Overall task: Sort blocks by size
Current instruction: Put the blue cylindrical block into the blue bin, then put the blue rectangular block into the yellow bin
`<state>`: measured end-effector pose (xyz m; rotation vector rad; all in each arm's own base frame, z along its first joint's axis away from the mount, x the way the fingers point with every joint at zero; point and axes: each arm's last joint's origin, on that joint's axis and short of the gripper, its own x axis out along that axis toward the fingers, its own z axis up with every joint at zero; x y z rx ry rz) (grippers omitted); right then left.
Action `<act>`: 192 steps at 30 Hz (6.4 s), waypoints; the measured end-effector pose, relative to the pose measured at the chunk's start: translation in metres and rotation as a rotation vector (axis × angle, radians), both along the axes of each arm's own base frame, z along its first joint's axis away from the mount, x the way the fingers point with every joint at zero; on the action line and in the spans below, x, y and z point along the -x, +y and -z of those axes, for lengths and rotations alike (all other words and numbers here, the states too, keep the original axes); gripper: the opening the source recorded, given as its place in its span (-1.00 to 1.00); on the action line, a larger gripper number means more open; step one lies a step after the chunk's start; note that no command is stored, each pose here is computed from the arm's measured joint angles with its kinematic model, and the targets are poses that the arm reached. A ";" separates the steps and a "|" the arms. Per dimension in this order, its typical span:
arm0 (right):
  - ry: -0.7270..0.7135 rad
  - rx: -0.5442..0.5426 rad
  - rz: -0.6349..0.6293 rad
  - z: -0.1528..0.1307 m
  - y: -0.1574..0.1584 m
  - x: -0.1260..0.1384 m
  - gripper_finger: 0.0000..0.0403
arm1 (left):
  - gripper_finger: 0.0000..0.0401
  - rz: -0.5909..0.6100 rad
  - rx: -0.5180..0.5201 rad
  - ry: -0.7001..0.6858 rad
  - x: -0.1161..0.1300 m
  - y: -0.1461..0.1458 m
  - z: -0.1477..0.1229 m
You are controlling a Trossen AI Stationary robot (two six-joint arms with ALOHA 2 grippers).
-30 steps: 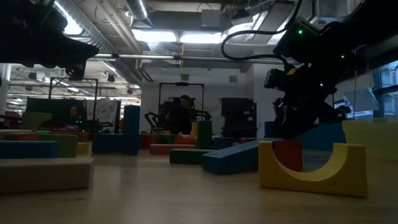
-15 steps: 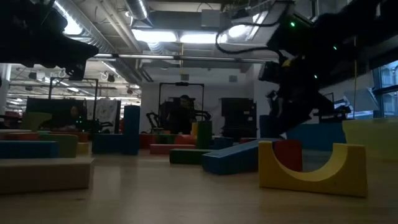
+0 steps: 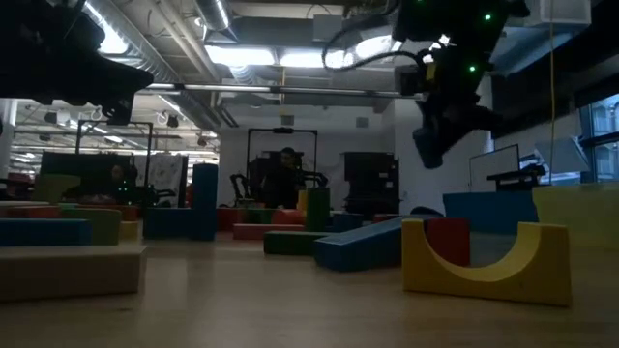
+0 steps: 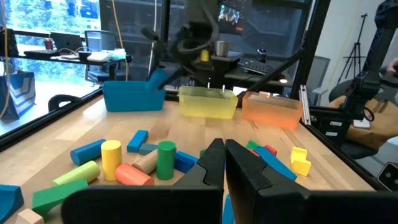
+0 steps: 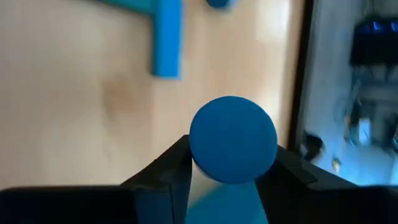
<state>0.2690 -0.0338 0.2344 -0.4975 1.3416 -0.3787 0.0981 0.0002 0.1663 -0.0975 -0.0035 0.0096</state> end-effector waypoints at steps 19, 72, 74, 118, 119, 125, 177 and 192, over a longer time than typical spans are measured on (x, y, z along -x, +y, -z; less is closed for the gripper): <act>0.200 -0.184 0.440 0.003 -0.122 0.070 -0.24 | -1.00 0.000 0.007 -0.004 0.000 0.000 0.000; 0.033 -0.235 0.518 0.003 -0.143 0.074 -0.19 | -0.39 0.044 -0.104 0.258 -0.085 -0.018 -0.004; 0.029 -0.236 0.525 0.003 -0.143 0.074 -0.19 | -0.39 0.059 -0.135 0.279 -0.092 -0.021 -0.004; -0.013 -0.217 0.521 0.002 -0.146 0.070 -0.19 | -0.39 0.164 -0.294 0.605 -0.158 -0.032 -0.022; -0.013 -0.217 0.522 0.002 -0.146 0.070 -0.19 | -0.39 0.160 -0.283 0.597 -0.159 -0.032 -0.025; -0.012 -0.217 0.522 0.002 -0.146 0.070 -0.19 | -0.32 0.111 -0.122 0.640 -0.161 -0.033 -0.031; -0.005 -0.234 0.485 -0.018 -0.132 0.086 -0.19 | -0.78 0.230 -0.348 0.903 -0.172 -0.035 0.004; -0.238 -0.289 0.435 -0.057 -0.107 0.109 -0.19 | -0.73 0.144 -0.320 0.250 -0.237 -0.020 -0.056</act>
